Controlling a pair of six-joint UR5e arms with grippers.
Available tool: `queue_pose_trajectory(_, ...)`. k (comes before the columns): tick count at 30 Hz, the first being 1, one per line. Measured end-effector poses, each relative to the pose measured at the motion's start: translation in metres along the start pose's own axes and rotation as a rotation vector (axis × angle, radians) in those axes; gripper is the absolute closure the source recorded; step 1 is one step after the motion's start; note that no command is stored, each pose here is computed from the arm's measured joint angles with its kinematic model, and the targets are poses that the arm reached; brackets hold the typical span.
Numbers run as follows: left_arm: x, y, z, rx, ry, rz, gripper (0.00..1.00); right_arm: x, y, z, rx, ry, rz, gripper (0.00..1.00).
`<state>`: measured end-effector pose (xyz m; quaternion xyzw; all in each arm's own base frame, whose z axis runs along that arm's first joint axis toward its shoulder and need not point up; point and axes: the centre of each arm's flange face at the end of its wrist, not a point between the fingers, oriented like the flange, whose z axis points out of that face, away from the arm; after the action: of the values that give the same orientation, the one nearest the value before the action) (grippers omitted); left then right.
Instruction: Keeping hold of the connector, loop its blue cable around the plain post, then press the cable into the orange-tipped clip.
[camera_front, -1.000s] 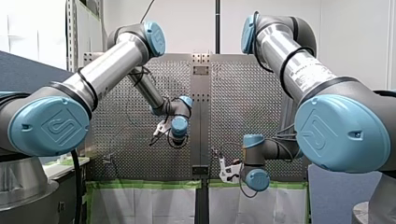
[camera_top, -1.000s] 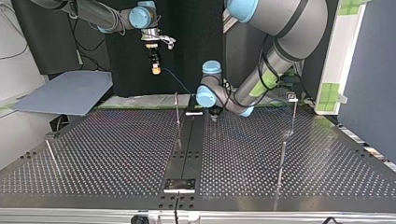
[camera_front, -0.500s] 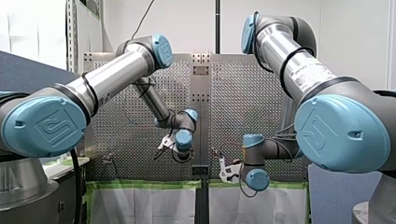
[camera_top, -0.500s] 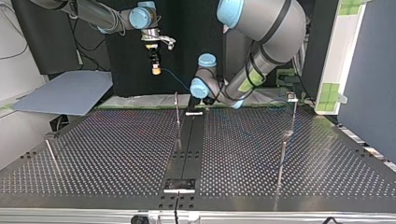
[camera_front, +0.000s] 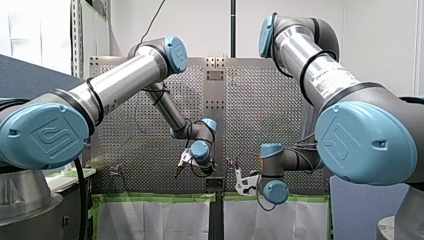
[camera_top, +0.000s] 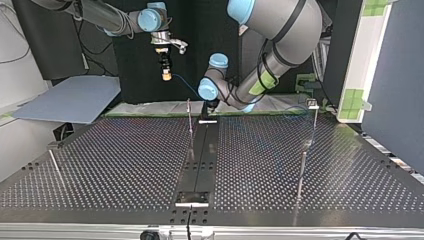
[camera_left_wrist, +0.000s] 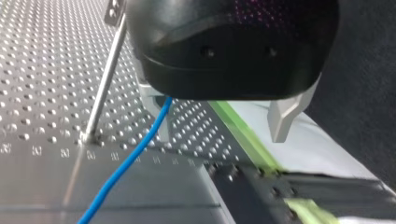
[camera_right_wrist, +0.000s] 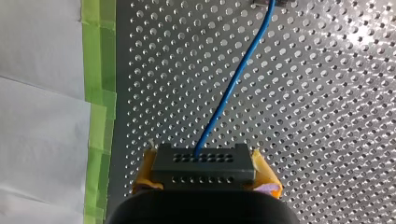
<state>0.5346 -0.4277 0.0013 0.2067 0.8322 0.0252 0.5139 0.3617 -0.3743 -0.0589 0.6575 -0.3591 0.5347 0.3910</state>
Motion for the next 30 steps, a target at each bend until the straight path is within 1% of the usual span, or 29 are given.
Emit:
queue_pose_trajectory(3,0.001,-0.004,-0.001,0.031,-0.005,-0.026,0.01,0.0,0.001,0.001,-0.002,-0.002,0.0,1.0)
queue_pose_trajectory(6,0.004,-0.008,-0.002,0.062,-0.002,-0.041,0.01,0.0,0.002,0.002,-0.003,-0.004,-0.001,1.0)
queue_pose_trajectory(12,0.008,-0.013,-0.004,0.123,-0.002,-0.052,0.01,0.001,0.002,0.004,-0.002,-0.006,-0.003,1.0)
queue_pose_trajectory(14,0.01,-0.014,-0.005,0.139,-0.004,-0.063,0.01,0.001,0.001,0.005,0.0,-0.007,-0.004,1.0)
queue_pose_trajectory(20,0.016,-0.014,-0.002,0.184,-0.029,-0.122,0.01,0.002,0.0,0.01,0.012,-0.022,-0.022,1.0)
queue_pose_trajectory(23,0.013,-0.015,0.0,0.208,-0.054,-0.157,0.01,0.003,0.0,0.012,0.015,-0.031,-0.031,1.0)
queue_pose_trajectory(26,0.011,-0.015,0.003,0.213,-0.08,-0.193,0.01,0.003,0.0,0.013,0.016,-0.036,-0.036,1.0)
queue_pose_trajectory(28,0.009,-0.014,0.004,0.205,-0.091,-0.209,0.01,0.003,0.0,0.013,0.017,-0.037,-0.037,1.0)
queue_pose_trajectory(30,0.009,-0.012,0.005,0.191,-0.096,-0.215,0.01,0.003,0.0,0.013,0.017,-0.038,-0.037,1.0)
